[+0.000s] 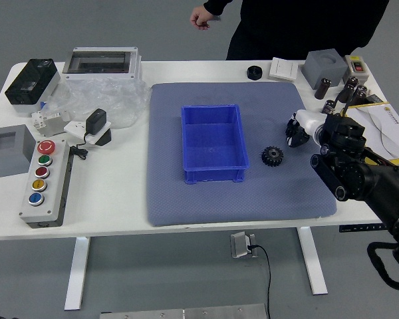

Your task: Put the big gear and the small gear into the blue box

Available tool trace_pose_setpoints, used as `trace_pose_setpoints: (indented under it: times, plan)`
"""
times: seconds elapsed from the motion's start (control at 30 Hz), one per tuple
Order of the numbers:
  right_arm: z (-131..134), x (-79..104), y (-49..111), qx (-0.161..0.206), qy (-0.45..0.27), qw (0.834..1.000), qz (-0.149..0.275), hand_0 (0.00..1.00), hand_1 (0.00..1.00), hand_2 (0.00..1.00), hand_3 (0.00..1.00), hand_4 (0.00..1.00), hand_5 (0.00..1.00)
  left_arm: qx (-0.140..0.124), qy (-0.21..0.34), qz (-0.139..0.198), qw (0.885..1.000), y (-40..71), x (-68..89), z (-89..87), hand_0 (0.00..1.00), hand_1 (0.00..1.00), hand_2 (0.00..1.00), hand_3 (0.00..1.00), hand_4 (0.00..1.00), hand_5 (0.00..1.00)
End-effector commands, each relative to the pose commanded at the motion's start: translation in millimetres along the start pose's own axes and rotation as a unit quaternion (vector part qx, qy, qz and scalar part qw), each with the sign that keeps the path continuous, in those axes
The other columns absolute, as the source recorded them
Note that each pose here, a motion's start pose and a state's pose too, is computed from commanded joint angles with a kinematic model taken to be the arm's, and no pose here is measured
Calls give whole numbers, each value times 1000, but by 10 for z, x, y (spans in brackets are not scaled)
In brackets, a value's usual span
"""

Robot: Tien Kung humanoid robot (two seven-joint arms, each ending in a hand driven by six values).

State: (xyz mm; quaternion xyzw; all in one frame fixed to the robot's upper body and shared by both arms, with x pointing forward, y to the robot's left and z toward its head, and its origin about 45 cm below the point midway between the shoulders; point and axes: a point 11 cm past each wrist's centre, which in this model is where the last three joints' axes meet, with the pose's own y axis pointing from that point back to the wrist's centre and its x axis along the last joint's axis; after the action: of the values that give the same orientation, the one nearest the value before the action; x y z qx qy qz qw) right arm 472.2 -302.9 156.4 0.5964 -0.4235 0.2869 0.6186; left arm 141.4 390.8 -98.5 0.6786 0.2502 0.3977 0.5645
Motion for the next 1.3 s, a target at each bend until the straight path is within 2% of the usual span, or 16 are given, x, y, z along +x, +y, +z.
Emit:
trace_pose_setpoints:
  times: [0.03, 0.07, 0.23, 0.27, 0.73, 1.3]
  plan:
    - [-1, -1, 0, 0, 2, 1000, 2, 621, 604, 690, 666, 542, 231, 0, 0, 0, 1000, 0, 0, 2, 794, 773, 768, 697, 576, 232]
    - [-1, -2, 0, 0, 3, 1000, 3, 558, 525, 577, 624, 525, 232, 0, 0, 0, 1000, 0, 0, 2, 794, 773, 766, 693, 575, 233]
    - [-5, -4, -1, 0, 9, 1000, 12, 558, 525, 577, 624, 525, 232, 1, 0, 0, 1000, -1, -3, -4, 794, 773, 766, 693, 575, 233]
    - [-4, -3, -1, 0, 9, 1000, 13, 544, 490, 533, 585, 530, 211, 1, -1, 0, 1000, -1, -4, -5, 795, 773, 765, 693, 574, 231]
    - [6, 31, 0, -2, 5, 999, 33, 527, 462, 496, 544, 527, 207, 2, -3, -2, 1000, -3, -17, -12, 794, 772, 765, 689, 570, 225]
    - [56, 357, 78, 7, -22, 997, 73, 546, 460, 487, 531, 497, 186, 2, 2, -1, 1000, -3, -11, -15, 795, 772, 764, 686, 567, 221]
